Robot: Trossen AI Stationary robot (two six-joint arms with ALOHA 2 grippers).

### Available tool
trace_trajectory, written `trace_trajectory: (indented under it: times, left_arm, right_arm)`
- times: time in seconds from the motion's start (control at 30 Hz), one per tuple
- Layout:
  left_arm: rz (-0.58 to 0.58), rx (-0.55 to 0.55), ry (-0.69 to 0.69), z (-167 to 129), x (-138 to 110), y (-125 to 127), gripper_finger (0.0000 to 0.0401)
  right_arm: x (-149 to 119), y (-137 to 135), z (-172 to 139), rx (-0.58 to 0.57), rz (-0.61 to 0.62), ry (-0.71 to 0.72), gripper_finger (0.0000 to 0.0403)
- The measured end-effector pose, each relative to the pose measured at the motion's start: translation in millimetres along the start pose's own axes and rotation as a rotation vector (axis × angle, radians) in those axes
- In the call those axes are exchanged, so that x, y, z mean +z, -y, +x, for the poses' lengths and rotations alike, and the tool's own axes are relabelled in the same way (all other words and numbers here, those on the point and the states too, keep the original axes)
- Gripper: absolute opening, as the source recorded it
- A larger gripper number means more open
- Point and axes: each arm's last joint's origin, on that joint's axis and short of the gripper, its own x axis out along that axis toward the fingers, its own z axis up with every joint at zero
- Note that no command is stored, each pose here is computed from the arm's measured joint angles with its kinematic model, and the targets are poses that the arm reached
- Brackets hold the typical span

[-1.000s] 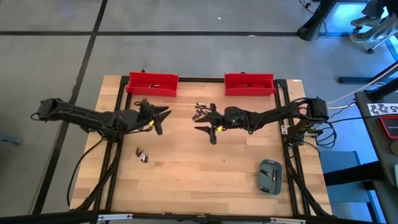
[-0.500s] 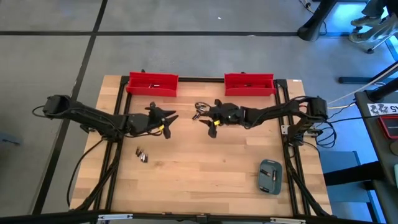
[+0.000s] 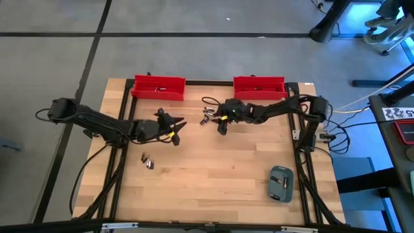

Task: Sort batteries
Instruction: Put the small silver battery into the left red bin

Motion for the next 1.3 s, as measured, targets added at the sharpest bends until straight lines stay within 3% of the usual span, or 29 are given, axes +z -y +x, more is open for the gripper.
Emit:
trace_trajectory:
  times: [0.3,0.47,0.93,1.3]
  left_arm:
    - [0.0,0.024,0.002,3,1,-4,0.0104]
    - [-0.014,0.033,0.003,4,1,-6,0.0104]
    - [-0.026,0.032,0.0,4,1,-6,0.0104]
    - [-0.03,0.033,-0.004,4,1,-6,0.0104]
  right_arm:
    - [-3,0,2,-0.034,-0.001,-0.008,0.0278]
    - [-3,0,2,-0.035,-0.014,-0.008,0.0303]
    - [-14,3,16,-0.061,-0.108,-0.007,0.0255]
    - [-23,11,21,-0.171,-0.165,-0.054,0.0197]
